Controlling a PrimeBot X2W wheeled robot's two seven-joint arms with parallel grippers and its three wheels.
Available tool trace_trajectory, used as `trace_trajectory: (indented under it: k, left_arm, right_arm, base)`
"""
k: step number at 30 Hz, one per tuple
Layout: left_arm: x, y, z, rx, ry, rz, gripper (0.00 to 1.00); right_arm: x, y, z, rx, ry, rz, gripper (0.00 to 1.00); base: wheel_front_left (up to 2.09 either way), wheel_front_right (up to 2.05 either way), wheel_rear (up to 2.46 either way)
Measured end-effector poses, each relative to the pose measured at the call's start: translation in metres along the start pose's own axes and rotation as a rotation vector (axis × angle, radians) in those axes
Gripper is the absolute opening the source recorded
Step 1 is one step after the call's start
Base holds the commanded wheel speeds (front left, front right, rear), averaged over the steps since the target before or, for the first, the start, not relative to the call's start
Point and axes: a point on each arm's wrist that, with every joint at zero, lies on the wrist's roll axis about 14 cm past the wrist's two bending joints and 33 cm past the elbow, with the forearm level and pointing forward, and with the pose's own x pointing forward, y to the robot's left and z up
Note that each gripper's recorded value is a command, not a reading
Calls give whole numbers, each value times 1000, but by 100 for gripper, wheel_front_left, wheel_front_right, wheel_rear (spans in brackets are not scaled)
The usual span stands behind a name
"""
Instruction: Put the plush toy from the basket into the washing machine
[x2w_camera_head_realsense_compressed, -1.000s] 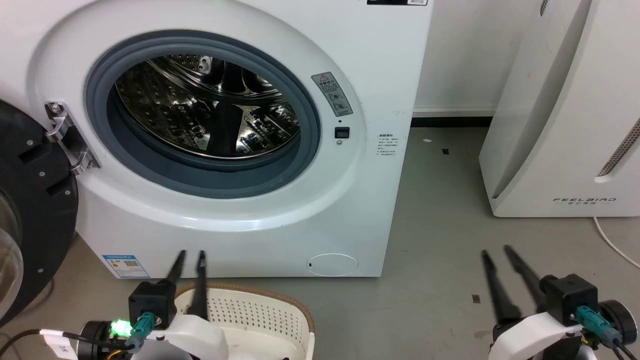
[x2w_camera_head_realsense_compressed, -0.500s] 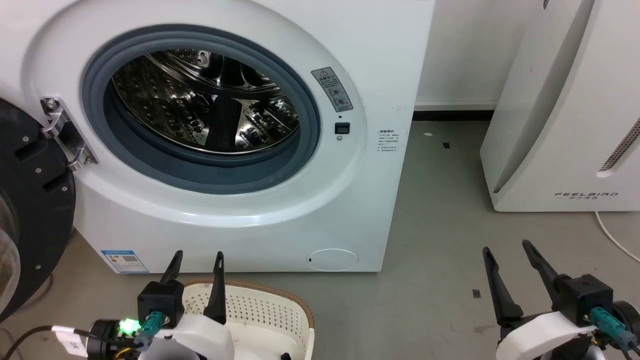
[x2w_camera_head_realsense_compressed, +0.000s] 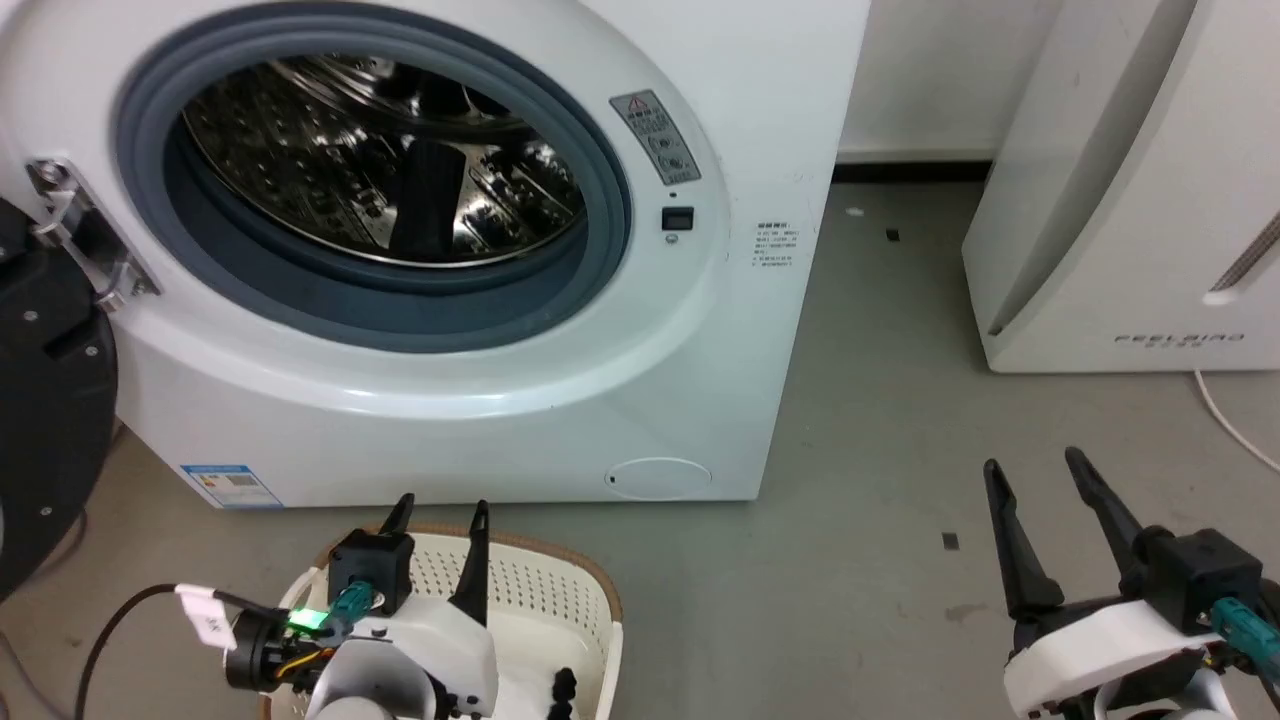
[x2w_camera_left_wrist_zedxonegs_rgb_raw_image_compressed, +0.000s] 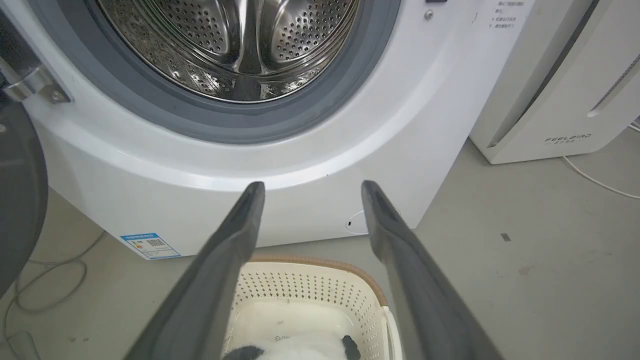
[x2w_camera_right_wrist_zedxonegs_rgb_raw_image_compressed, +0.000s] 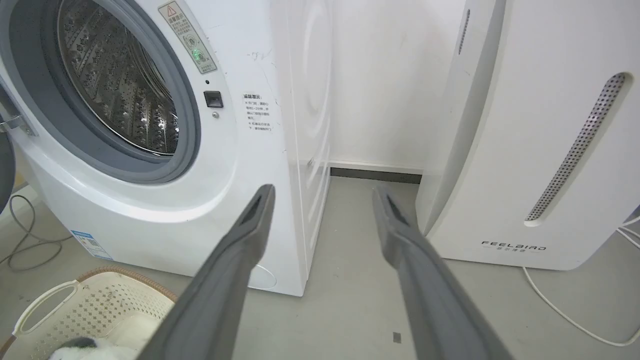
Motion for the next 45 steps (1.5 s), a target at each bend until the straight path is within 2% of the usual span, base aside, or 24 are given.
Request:
trace_trajectory:
  k: [11,31,45]
  left_arm:
    - [24,-14,-48,-27,162,-67,100]
    - [48,-11,-155,-30,546,-113,100]
    - [45,-5,-217,-37,764,-127,100]
  right_arm:
    - [16,-11,-14,21,19,-29,100]
    - [56,-27,-49,48,54,-67,100]
    - [75,-35,-75,55,73,-88,100]
  base:
    - [0,0,0]
    - [0,0,0]
    - [0,0,0]
